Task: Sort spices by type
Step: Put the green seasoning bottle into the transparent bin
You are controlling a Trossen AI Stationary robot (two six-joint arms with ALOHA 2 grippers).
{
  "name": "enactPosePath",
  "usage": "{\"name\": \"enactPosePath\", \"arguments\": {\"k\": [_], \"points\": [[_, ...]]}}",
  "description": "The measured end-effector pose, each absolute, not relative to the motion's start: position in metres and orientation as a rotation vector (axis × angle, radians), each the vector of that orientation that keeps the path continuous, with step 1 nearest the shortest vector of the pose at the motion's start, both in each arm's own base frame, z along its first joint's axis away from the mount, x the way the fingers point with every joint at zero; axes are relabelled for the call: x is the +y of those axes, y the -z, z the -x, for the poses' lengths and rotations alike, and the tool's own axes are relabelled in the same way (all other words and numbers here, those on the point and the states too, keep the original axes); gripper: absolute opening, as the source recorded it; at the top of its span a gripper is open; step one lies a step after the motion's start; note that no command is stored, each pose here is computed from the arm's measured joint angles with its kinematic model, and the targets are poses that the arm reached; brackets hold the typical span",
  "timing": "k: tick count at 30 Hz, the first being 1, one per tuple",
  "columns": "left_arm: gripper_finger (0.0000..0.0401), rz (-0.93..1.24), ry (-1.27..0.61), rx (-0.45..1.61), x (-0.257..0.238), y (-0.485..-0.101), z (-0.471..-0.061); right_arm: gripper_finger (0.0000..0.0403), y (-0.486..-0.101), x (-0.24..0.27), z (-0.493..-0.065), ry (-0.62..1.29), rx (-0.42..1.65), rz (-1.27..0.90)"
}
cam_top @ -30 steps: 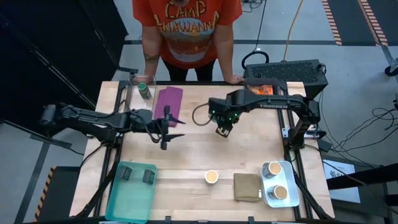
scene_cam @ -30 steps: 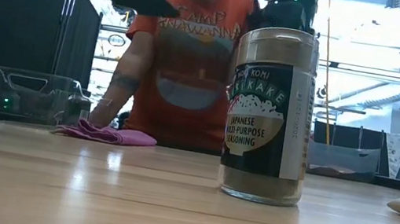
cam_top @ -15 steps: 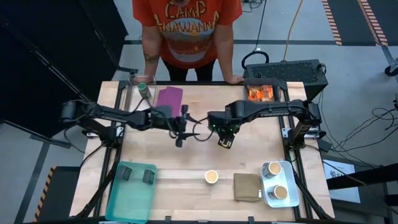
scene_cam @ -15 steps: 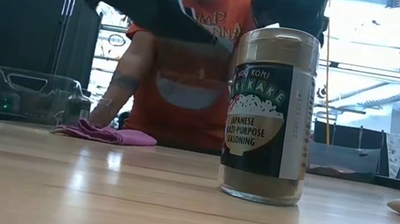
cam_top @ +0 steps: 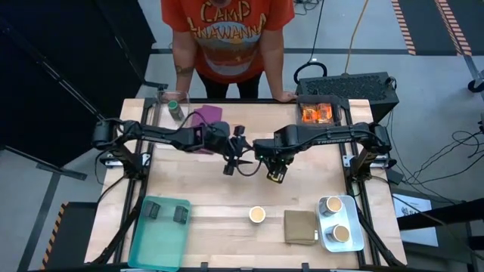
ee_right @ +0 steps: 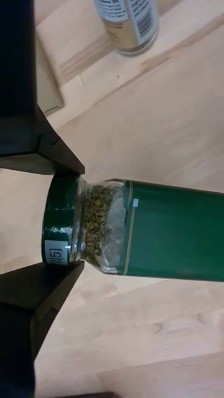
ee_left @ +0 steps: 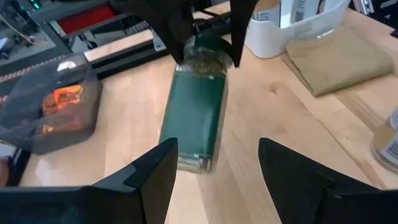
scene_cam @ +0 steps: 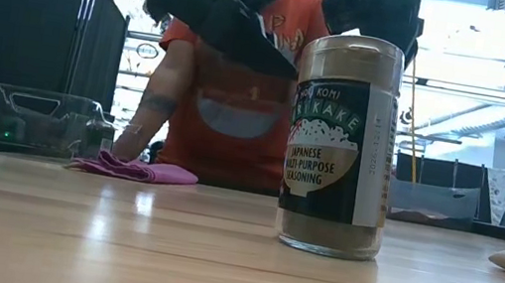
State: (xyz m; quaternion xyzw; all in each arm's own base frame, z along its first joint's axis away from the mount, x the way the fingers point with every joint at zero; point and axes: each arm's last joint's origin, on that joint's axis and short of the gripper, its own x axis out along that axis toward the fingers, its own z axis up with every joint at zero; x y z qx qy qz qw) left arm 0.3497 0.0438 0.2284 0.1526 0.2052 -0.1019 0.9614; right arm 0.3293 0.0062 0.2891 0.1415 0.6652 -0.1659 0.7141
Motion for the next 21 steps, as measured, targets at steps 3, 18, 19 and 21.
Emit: {"name": "enactPosePath", "arguments": {"k": [3,18,19,21], "points": [[0.0231,-0.304,0.193,0.41,0.0472,-0.2296,-0.3495,0.0173,-0.2891,0.0072,-0.3292,0.366,1.474,-0.309],[0.024,-0.315,0.09,0.502,0.0512,-0.2239,-0.3465,0.0173,-0.2892,0.0109,-0.331,0.348,1.456,-0.279],[0.024,-0.315,0.09,0.502,0.0511,-0.2239,-0.3465,0.0173,-0.2891,0.0122,-0.3301,0.358,1.463,-0.268],[0.024,-0.314,0.09,0.504,0.0508,-0.2238,-0.3465,0.0173,-0.289,0.0145,-0.3272,0.384,1.483,-0.247]]}}
